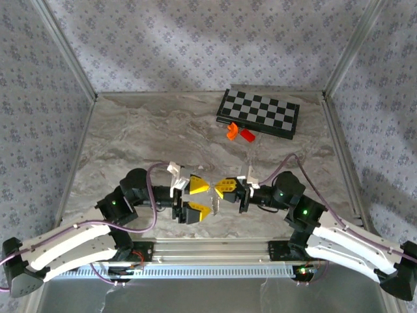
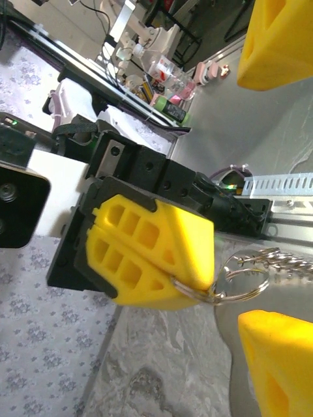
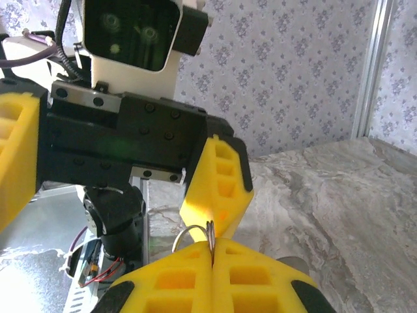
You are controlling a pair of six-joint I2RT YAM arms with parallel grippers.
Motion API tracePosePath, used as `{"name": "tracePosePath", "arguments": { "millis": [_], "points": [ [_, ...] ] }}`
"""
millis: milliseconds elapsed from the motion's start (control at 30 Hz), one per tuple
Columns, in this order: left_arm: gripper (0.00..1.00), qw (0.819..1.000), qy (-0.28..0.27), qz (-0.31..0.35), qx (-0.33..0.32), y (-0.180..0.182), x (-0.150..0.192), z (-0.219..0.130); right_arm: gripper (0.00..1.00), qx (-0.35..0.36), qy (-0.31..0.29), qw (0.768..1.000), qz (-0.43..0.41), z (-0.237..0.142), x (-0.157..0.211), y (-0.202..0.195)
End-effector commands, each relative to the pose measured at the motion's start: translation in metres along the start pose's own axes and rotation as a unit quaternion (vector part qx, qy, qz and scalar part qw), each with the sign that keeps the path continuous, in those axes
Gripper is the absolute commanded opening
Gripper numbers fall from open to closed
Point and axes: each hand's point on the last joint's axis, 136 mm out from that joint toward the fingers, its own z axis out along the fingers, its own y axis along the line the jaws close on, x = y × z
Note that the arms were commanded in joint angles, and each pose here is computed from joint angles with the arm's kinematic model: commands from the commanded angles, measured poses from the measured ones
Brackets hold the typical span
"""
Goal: Put the keys on the keyring
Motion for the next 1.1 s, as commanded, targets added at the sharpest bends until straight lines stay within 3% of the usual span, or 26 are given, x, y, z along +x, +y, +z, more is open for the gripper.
{"name": "tracePosePath", "arguments": {
  "millis": [0, 567, 1067],
  "points": [
    [0.86, 0.999, -0.025, 0.035, 0.030, -0.019, -0.024, 0.000, 0.00, 0.016, -0.032, 0.999, -0.018, -0.005, -0.017, -0.004],
    [0.86, 0.997, -0.005, 0.055, 0.058, -0.039, -0.020, 0.006, 0.00, 0.031, -0.017, 0.999, -0.020, -0.008, -0.011, -0.007],
    [0.89, 0.996, -0.019, 0.076, -0.034, -0.012, -0.026, -0.001, 0.00, 0.031, -0.019, 0.999, -0.025, -0.012, -0.012, -0.006]
  ]
}}
